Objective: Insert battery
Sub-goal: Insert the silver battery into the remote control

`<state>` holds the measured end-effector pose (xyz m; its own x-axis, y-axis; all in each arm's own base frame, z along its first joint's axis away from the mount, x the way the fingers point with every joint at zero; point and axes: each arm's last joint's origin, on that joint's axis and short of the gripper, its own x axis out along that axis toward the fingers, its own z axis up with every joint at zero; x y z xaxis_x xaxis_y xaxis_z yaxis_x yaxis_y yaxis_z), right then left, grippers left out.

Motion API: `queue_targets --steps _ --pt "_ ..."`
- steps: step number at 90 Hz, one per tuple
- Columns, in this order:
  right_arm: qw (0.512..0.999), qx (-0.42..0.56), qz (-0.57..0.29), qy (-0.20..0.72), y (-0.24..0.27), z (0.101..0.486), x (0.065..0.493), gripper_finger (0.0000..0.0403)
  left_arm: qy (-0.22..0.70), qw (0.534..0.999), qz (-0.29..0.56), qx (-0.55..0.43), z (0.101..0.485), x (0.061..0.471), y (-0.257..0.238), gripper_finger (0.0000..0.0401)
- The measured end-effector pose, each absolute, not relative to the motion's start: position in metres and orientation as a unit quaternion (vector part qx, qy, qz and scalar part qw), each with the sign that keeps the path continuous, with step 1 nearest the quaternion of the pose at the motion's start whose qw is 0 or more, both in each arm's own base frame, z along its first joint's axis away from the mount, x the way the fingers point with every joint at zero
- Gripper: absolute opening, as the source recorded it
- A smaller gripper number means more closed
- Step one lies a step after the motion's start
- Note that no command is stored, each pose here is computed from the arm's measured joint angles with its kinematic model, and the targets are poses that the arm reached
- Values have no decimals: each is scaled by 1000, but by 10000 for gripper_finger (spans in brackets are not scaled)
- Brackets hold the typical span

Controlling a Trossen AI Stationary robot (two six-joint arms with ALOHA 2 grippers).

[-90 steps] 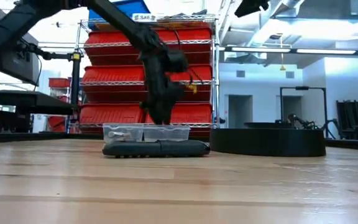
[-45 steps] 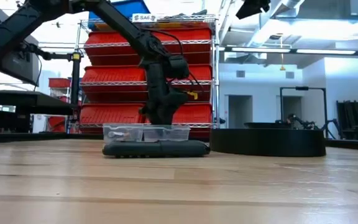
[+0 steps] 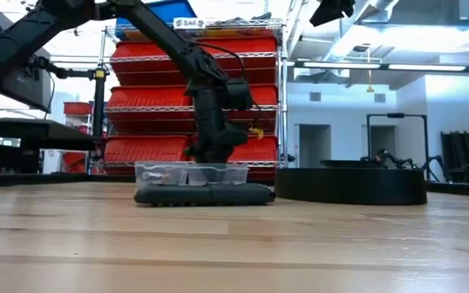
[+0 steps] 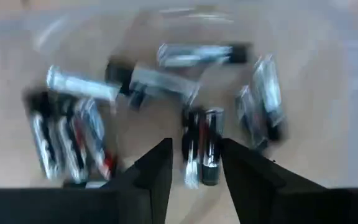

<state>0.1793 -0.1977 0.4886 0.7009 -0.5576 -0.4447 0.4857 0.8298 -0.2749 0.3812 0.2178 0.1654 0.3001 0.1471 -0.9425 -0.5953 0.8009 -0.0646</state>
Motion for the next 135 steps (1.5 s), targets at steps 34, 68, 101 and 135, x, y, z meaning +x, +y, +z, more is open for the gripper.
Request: queue_targets --steps 34,68,101,135 --pt "919 -67 -283 265 -198 488 179 136 555 775 229 -197 156 382 219 115" --pt "919 -67 -283 264 -198 488 179 136 558 777 220 -191 157 384 217 20" --pt "919 -67 -283 264 -198 488 179 136 562 779 212 -179 185 392 221 18" --pt "919 -67 -283 265 -198 488 179 136 570 784 194 -154 205 394 222 19"
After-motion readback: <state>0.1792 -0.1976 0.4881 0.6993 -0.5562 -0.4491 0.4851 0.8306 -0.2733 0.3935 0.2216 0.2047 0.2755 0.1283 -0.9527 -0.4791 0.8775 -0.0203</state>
